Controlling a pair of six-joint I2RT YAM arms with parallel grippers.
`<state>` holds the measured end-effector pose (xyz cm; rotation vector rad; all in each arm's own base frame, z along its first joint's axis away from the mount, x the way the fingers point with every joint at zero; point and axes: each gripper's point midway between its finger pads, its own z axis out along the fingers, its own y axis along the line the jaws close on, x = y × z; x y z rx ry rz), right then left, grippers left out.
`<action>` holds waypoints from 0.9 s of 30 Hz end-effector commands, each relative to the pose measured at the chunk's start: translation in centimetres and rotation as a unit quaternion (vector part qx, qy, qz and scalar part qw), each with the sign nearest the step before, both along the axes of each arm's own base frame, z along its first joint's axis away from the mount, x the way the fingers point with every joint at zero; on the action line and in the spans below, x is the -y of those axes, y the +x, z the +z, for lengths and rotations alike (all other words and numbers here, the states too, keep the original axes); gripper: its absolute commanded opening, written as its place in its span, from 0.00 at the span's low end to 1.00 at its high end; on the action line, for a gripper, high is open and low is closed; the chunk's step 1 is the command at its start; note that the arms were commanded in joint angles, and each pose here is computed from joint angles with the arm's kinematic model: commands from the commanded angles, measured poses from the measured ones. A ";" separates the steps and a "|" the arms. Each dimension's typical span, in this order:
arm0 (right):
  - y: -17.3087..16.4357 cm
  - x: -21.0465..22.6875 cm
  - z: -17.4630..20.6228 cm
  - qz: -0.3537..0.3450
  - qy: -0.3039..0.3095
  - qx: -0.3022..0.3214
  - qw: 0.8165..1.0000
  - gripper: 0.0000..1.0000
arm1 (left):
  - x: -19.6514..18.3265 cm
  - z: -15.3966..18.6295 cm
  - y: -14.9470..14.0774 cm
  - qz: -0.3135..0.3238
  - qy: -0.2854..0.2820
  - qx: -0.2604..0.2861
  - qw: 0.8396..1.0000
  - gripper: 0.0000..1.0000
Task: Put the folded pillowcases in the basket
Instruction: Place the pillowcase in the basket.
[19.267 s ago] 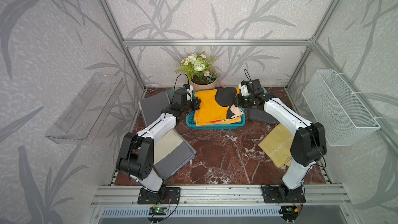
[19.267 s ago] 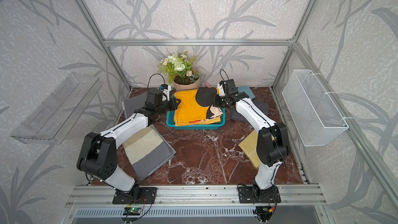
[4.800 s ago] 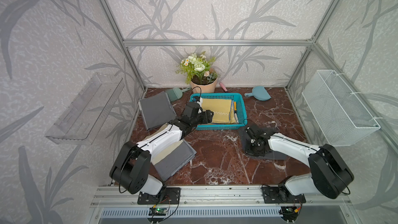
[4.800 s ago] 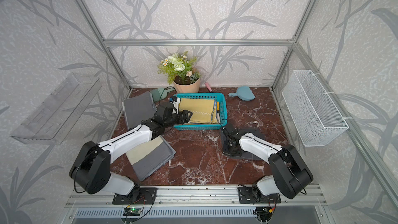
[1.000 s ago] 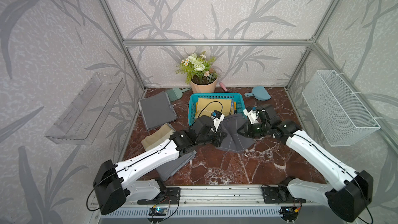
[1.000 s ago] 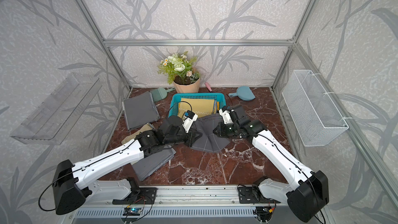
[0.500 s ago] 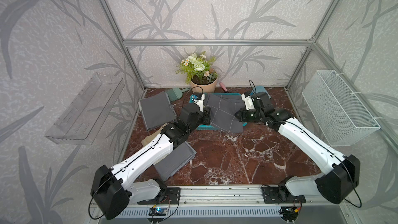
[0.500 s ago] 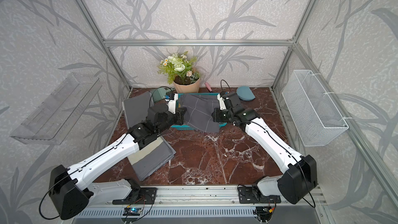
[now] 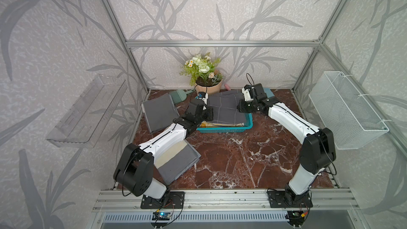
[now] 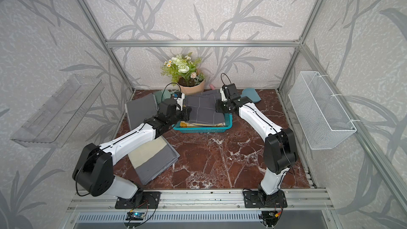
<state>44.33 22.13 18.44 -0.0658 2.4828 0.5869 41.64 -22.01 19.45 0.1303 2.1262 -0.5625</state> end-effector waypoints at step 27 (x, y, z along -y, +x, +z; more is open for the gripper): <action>4.2 1.7 -5.4 -0.036 -0.087 -0.026 0.995 0.71 | -3.7 -7.3 5.0 0.030 0.003 -0.100 0.994 0.72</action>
